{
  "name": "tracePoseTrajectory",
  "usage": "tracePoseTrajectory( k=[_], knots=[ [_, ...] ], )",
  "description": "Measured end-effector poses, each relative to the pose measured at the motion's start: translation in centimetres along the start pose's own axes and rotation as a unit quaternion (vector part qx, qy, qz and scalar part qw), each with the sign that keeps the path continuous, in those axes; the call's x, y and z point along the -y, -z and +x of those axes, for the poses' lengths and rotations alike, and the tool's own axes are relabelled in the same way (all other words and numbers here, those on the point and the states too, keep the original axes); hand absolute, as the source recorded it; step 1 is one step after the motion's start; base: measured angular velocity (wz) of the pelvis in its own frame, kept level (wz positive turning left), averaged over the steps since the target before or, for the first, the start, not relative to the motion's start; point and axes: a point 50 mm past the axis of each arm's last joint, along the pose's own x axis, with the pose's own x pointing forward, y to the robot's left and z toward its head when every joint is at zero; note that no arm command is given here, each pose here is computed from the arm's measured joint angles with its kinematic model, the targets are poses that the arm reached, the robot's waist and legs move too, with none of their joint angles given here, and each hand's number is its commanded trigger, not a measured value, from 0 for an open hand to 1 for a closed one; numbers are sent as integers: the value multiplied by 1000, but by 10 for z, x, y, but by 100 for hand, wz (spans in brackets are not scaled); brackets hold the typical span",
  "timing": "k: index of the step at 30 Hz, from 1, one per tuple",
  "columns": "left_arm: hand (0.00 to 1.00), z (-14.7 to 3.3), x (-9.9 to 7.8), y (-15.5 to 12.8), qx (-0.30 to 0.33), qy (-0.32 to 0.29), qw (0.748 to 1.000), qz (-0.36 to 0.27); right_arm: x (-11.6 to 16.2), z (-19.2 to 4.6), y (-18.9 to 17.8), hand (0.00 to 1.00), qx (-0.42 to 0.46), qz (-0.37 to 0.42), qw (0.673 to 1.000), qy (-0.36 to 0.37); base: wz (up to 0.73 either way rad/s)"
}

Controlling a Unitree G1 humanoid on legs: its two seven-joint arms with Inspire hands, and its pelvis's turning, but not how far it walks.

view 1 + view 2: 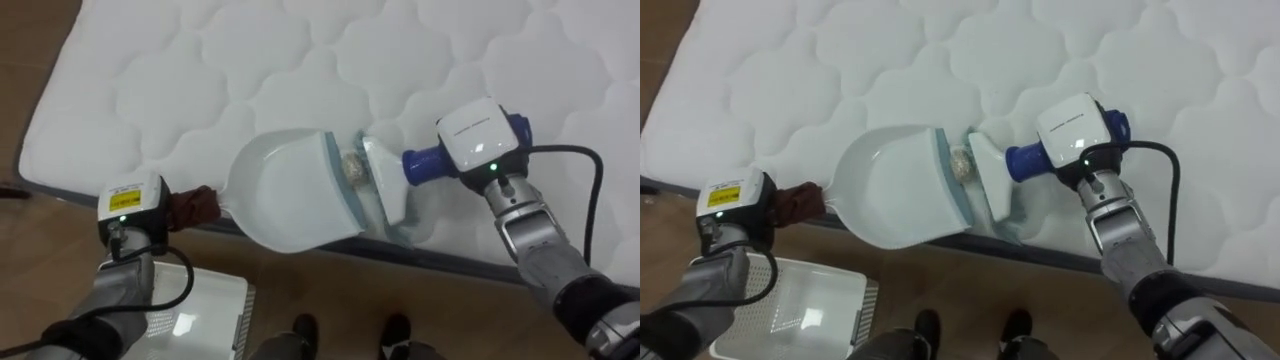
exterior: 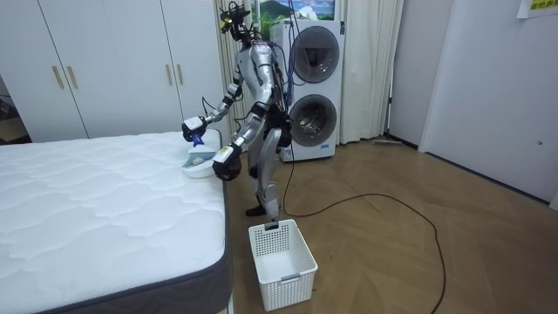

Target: Clean bed

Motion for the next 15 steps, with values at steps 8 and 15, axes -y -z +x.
tracePoseTrajectory(
  k=[8,15],
  knots=[
    [100,0,0,-1,1,0,1000,-1,0,0,0,100,0,4,1000,-1,0],
    [100,0,0,-1,2,0,1000,-2,0,0,0,100,-3,15,1000,-3,0]
  ],
)
